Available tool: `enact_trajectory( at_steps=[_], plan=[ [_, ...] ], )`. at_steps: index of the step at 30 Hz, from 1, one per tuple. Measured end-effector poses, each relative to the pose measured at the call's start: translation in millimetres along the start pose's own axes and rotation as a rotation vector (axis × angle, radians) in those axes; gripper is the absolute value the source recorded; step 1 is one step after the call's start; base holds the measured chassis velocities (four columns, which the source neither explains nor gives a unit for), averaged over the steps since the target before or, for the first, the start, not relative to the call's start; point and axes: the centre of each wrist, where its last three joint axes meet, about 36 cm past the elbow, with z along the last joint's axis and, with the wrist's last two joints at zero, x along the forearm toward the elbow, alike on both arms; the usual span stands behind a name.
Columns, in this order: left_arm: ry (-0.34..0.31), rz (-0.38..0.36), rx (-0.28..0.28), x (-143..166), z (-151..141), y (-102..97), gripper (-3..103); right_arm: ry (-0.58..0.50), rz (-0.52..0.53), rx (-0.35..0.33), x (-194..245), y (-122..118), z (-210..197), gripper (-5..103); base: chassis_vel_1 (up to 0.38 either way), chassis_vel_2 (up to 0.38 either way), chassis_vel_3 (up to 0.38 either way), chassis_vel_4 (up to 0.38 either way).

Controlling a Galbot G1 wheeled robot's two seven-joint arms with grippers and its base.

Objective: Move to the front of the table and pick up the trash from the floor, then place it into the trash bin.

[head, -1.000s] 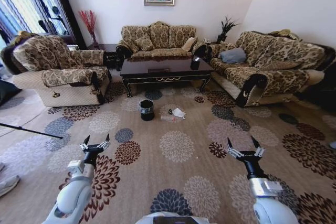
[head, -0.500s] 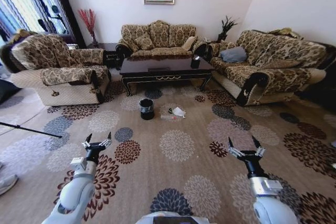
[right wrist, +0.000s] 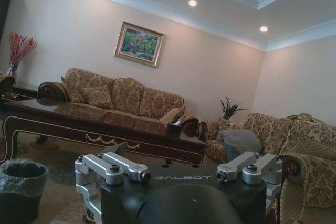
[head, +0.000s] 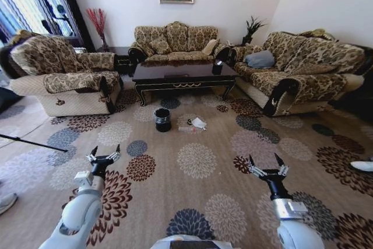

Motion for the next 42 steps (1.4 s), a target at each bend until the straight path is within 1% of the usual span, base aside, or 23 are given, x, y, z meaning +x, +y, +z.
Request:
enact_trajectory(
  at_steps=[4, 8, 11, 12, 17, 20, 23, 24, 27, 28, 29, 32, 33, 34, 35, 37, 40, 41, 42],
  plan=[
    [0.01, 0.007, 0.002, 0.3, 3.4, -3.5, 100, 0.012, 0.0, 0.017, 3.9, -0.6, 5.9, 100, 0.0, 0.0, 0.0, 0.0],
    [0.015, 0.006, -0.001, -0.1, 5.6, -3.5, 100, 0.017, -0.004, 0.007, 6.7, 1.6, 3.5, 100, 0.0, 0.0, 0.0, 0.0],
    [0.025, 0.012, 0.001, 2.1, 7.1, -3.5, 100, 0.007, -0.013, 0.033, 6.9, 2.7, 1.0, 100, 0.0, 0.0, 0.0, 0.0],
    [0.031, 0.021, -0.008, 4.5, 8.1, -3.2, 100, -0.001, -0.02, 0.047, 6.8, 2.8, -0.6, 100, 0.0, 0.0, 0.0, 0.0],
    [0.019, 0.032, -0.045, 7.6, 8.7, -1.5, 100, -0.018, -0.025, 0.051, 6.2, 1.9, -5.8, 100, 0.0, 0.0, 0.0, 0.0],
    [0.011, 0.035, -0.043, 8.2, 5.1, -3.6, 100, -0.027, -0.028, 0.057, 5.3, -1.5, -5.8, 100, 0.0, 0.0, 0.0, 0.0],
    [0.002, 0.05, -0.038, 11.8, -3.1, -11.2, 100, -0.035, -0.029, 0.074, -1.6, -11.3, -2.8, 100, 0.0, 0.0, 0.0, 0.0],
    [0.002, 0.05, -0.038, 11.8, -3.1, -11.2, 100, -0.035, -0.029, 0.074, -1.6, -11.3, -2.8, 100, 0.0, 0.0, 0.0, 0.0],
    [-0.006, 0.072, -0.037, 17.3, -9.4, -17.4, 100, -0.015, -0.013, 0.06, -7.7, -15.7, 0.4, 100, 0.0, 0.0, 0.0, 0.0],
    [-0.005, 0.088, -0.044, 21.4, -9.7, -20.8, 100, 0.004, -0.013, 0.044, -9.9, -16.7, 2.0, 100, 0.0, 0.0, 0.0, 0.0],
    [-0.005, 0.088, -0.044, 21.4, -9.7, -20.8, 100, 0.004, -0.013, 0.044, -9.9, -16.7, 2.0, 100, 0.0, 0.0, 0.0, 0.0],
    [-0.018, 0.118, -0.081, 27.7, -4.4, -24.2, 100, 0.037, -0.027, -0.003, -14.4, -17.8, 2.2, 100, 0.0, 0.0, 0.0, 0.0],
    [-0.018, 0.118, -0.081, 27.7, -4.4, -24.2, 100, 0.037, -0.027, -0.003, -14.4, -17.8, 2.2, 100, 0.0, 0.0, 0.0, 0.0],
    [-0.033, 0.139, -0.105, 30.4, -1.9, -25.0, 100, 0.051, -0.056, -0.022, -18.4, -19.8, 0.5, 100, 0.0, 0.0, 0.0, 0.0],
    [-0.038, 0.144, -0.11, 30.9, -1.5, -25.1, 100, 0.053, -0.065, -0.023, -19.5, -20.5, 0.0, 100, 0.0, 0.0, 0.0, 0.0],
    [-0.044, 0.162, -0.112, 32.4, -1.2, -25.6, 100, 0.062, -0.102, -0.015, -26.8, -26.2, -2.0, 100, 0.0, 0.0, 0.0, 0.0],
    [-0.053, 0.176, -0.109, 33.2, -1.1, -25.3, 100, 0.068, -0.109, -0.019, -30.9, -29.5, -2.4, 100, 0.0, 0.0, 0.0, 0.0],
    [-0.086, 0.201, -0.103, 35.2, -2.0, -24.8, 100, 0.071, -0.109, -0.03, -33.8, -32.1, -4.6, 100, 0.0, 0.0, 0.0, 0.0],
    [-0.086, 0.201, -0.103, 35.2, -2.0, -24.8, 100, 0.071, -0.109, -0.03, -33.8, -32.1, -4.6, 100, 0.0, 0.0, 0.0, 0.0]
  ],
)
